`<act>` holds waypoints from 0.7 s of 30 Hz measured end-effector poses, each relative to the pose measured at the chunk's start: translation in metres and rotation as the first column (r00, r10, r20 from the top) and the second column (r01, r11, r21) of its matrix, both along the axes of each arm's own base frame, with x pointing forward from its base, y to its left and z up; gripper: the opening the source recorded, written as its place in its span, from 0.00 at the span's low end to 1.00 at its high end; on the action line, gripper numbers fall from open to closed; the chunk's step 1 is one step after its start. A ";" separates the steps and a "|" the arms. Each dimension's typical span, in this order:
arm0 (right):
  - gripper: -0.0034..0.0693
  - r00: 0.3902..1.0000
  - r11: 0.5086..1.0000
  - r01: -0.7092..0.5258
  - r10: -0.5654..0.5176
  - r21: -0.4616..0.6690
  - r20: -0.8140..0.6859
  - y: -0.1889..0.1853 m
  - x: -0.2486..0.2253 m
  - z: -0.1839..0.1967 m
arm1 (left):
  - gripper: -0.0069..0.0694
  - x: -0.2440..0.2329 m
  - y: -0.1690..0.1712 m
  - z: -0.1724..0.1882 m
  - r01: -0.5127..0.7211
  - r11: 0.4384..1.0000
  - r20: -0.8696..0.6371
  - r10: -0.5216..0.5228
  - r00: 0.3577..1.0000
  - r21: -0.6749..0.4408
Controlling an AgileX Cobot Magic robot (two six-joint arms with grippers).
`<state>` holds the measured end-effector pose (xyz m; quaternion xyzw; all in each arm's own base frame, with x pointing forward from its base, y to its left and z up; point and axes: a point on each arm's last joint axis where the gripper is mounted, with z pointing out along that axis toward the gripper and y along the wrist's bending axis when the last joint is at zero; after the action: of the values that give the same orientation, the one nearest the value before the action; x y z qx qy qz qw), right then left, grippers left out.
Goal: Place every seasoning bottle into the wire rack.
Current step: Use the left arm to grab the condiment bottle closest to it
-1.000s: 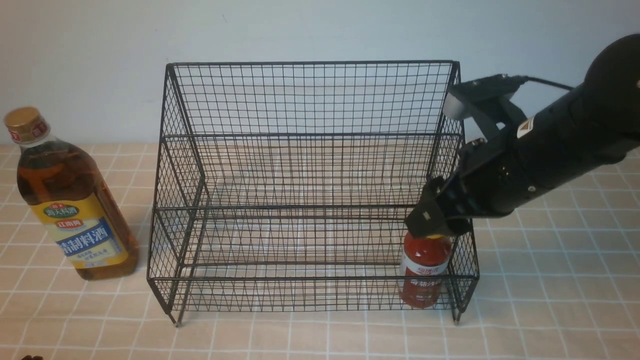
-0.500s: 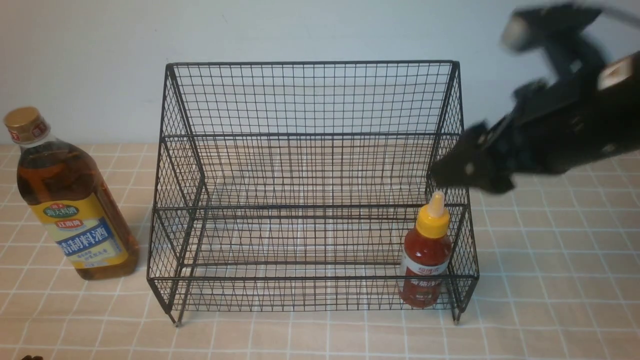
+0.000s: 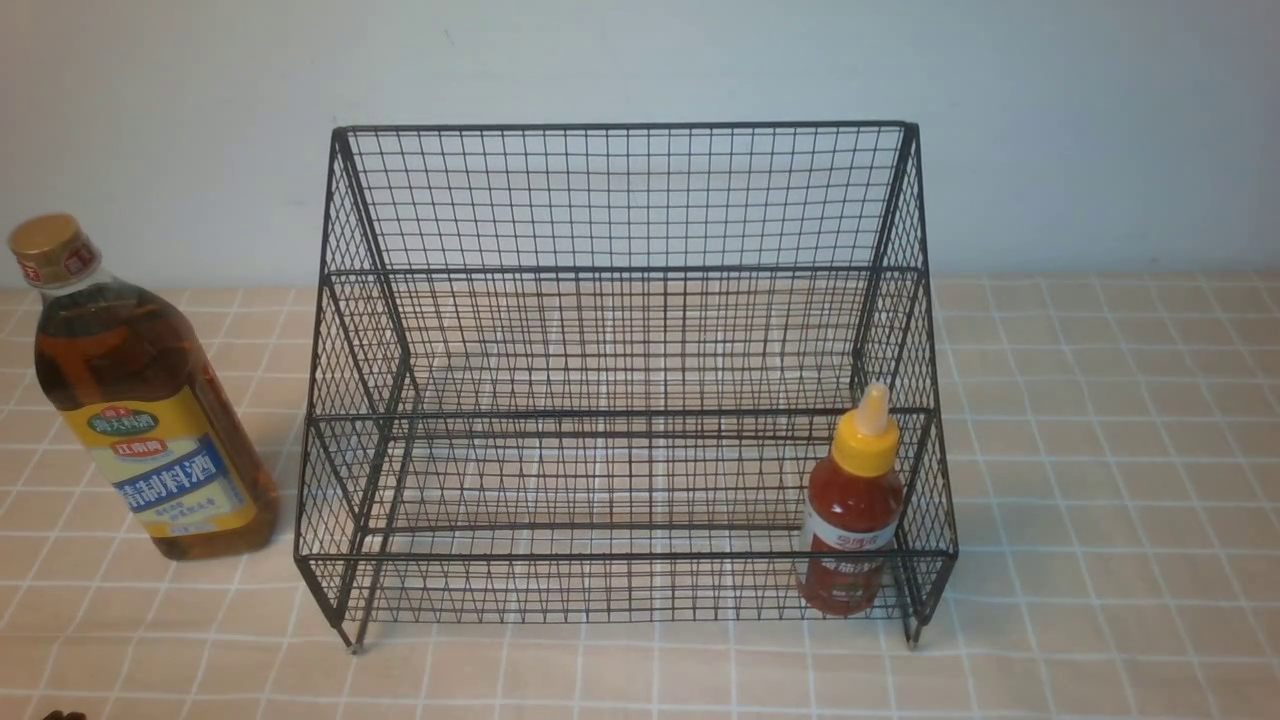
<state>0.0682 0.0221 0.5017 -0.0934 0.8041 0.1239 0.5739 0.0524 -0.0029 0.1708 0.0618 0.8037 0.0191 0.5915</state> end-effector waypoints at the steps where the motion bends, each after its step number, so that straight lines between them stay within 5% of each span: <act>1: 0.12 0.999 0.999 0.028 -0.028 0.015 0.014 -0.006 -0.009 -0.001 | 0.08 0.000 0.000 0.000 0.000 1.000 0.000 0.000 1.000 0.000; 8: 0.03 0.984 0.991 0.110 -0.120 0.082 0.130 -0.036 -0.059 -0.035 | 0.08 0.000 0.000 0.000 0.000 1.000 0.000 0.000 1.000 0.000; 15: 0.03 0.982 0.984 0.005 -0.038 0.181 0.183 -0.031 -0.072 -0.077 | 0.08 0.000 0.000 0.000 0.000 1.000 0.000 0.000 1.000 0.000; 21: 0.03 0.993 0.988 -0.013 -0.005 0.153 0.119 -0.022 -0.059 -0.100 | 0.08 0.000 0.000 0.000 0.000 1.000 0.000 0.000 1.000 0.000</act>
<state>0.0094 -0.0001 0.4021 -0.0577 0.7562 0.1810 0.6261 0.0524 -0.0029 0.1708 0.0618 0.8037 0.0191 0.5915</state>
